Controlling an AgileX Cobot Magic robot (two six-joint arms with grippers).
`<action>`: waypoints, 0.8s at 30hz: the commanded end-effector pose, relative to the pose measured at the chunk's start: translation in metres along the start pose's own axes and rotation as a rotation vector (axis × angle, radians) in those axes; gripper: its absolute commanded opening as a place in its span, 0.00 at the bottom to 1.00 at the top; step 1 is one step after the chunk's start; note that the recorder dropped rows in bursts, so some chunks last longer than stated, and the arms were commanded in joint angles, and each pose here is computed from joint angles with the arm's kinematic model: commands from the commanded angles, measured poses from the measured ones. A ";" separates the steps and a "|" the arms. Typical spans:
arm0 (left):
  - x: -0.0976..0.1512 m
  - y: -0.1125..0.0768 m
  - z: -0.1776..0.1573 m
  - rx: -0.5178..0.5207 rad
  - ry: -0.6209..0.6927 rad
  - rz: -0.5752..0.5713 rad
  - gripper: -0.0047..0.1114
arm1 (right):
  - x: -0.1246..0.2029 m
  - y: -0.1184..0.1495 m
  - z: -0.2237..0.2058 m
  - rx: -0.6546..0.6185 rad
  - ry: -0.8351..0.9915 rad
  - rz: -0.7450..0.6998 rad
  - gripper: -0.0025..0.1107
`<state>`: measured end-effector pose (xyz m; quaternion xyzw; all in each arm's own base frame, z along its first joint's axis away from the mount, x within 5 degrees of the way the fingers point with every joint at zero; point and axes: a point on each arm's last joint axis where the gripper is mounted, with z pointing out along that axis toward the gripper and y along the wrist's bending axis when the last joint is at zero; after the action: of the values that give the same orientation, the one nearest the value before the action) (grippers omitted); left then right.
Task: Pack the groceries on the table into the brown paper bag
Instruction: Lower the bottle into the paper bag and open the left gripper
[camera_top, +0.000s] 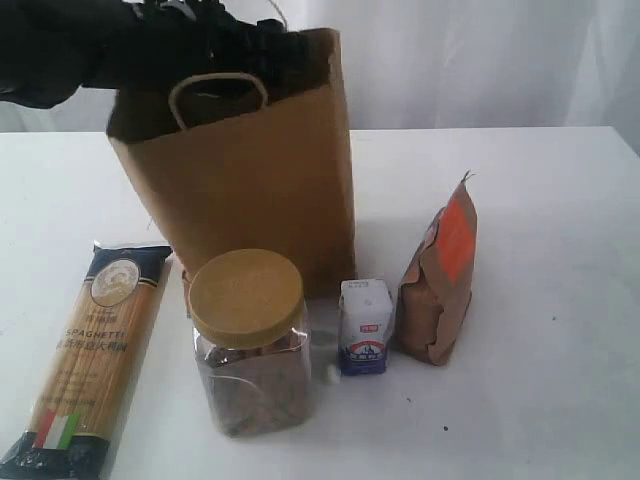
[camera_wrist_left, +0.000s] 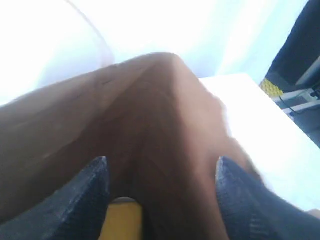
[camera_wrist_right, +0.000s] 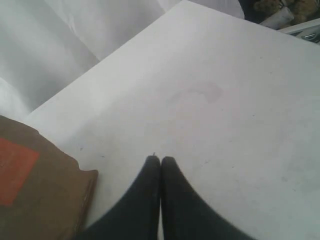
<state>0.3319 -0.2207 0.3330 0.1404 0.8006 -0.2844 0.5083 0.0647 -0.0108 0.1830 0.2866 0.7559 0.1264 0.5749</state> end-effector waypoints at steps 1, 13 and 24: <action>-0.005 -0.003 -0.003 0.005 -0.021 -0.028 0.60 | 0.001 -0.001 0.000 -0.001 -0.008 -0.002 0.02; -0.003 -0.007 -0.007 0.046 0.023 -0.024 0.73 | 0.001 -0.001 0.000 -0.001 -0.008 -0.002 0.02; -0.031 -0.025 -0.068 0.075 0.003 0.486 0.73 | 0.001 -0.001 0.000 -0.001 -0.008 -0.002 0.02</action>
<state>0.2911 -0.2013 0.3834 0.3203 0.7418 -0.1948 0.5561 0.0647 -0.0108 0.1830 0.2873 0.7556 0.1270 0.5748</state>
